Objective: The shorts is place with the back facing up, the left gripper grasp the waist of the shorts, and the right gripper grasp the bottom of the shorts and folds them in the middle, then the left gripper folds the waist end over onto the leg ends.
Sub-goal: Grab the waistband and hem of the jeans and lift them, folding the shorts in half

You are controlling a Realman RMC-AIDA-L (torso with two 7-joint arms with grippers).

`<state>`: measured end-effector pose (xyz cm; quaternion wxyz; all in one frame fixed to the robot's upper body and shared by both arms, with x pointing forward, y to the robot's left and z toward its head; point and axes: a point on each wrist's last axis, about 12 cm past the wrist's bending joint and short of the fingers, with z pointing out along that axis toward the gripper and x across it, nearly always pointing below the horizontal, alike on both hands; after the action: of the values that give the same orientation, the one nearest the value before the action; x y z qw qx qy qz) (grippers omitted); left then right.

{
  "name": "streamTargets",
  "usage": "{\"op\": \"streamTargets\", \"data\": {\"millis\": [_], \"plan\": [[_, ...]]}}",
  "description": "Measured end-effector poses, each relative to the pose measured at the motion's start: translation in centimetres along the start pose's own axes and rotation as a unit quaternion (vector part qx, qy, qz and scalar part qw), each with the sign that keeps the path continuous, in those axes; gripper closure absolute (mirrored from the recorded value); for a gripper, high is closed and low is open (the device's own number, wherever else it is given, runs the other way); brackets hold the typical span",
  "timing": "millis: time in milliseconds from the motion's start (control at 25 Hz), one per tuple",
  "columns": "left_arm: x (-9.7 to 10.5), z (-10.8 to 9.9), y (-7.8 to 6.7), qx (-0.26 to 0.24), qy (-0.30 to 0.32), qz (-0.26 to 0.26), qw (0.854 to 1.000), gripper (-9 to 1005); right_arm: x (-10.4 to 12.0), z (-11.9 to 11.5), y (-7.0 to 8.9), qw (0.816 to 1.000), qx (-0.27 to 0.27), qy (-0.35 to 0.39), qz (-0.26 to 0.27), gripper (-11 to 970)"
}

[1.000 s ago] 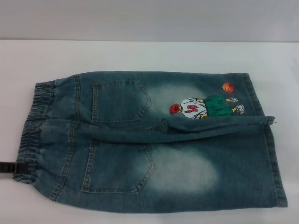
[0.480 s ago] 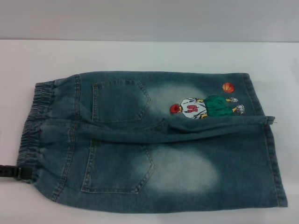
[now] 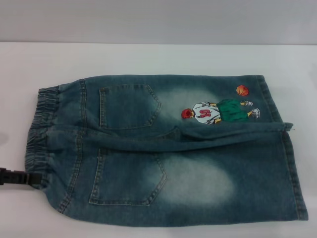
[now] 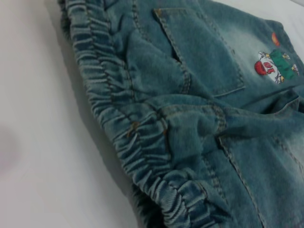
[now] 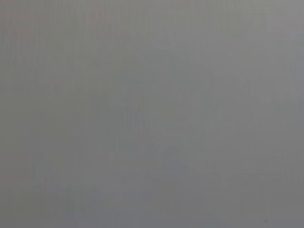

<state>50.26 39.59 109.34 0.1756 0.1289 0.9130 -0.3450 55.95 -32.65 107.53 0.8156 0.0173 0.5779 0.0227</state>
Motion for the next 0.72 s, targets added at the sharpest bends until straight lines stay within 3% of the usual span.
{"op": "streamTargets", "data": {"millis": [720], "plan": [[-1.6, 0.5, -0.5, 0.0, -0.012, 0.016, 1.0, 248, 0.1, -0.1, -0.1, 1.0, 0.001, 0.005, 0.0, 154]]}}
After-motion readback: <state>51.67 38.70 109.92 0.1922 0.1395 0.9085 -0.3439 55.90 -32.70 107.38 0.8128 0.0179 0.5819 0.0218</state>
